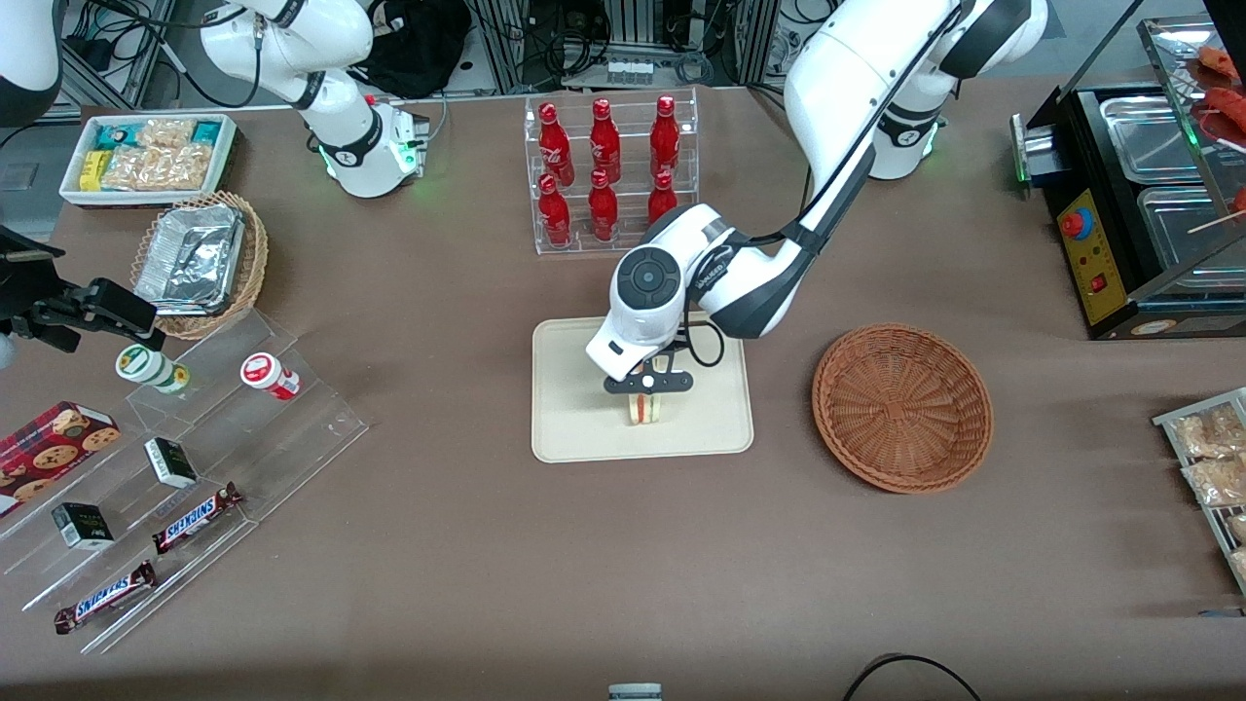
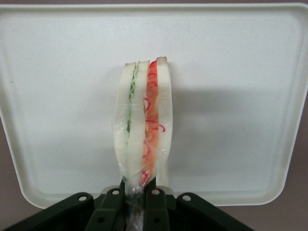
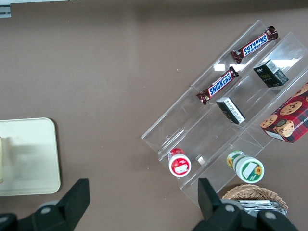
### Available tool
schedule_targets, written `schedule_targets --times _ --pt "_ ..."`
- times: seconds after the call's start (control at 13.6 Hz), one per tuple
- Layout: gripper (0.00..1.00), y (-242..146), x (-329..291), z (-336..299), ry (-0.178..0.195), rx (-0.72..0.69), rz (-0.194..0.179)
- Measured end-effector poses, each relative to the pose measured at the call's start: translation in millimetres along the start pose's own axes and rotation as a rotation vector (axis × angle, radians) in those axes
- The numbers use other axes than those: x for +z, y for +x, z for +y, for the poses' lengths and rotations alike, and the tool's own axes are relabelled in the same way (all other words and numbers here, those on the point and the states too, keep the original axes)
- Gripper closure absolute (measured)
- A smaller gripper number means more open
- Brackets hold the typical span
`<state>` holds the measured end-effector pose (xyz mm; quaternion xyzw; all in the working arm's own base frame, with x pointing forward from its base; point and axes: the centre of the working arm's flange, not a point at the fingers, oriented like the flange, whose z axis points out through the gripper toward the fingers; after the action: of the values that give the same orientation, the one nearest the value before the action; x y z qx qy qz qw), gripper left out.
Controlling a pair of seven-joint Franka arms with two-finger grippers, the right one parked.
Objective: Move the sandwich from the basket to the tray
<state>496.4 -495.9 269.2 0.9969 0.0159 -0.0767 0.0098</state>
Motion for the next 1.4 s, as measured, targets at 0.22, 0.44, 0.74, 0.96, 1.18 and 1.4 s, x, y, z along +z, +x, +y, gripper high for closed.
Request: schedule_targets --times 0.22,0.44,0.74,0.96,1.18,1.4 --pt "0.85 -1 20 1 0.015 0.001 -0.022" --pt "0.66 -3 22 4 0.016 0.003 -0.023" --pt "0.23 2 -7 6 -0.011 -0.023 0.014" --pt "0.00 10 -63 -13 -0.013 -0.103 0.053" --pt "0.00 27 -147 -67 -0.015 -0.186 0.090" --pt "0.00 25 -232 -141 0.032 -0.285 0.090"
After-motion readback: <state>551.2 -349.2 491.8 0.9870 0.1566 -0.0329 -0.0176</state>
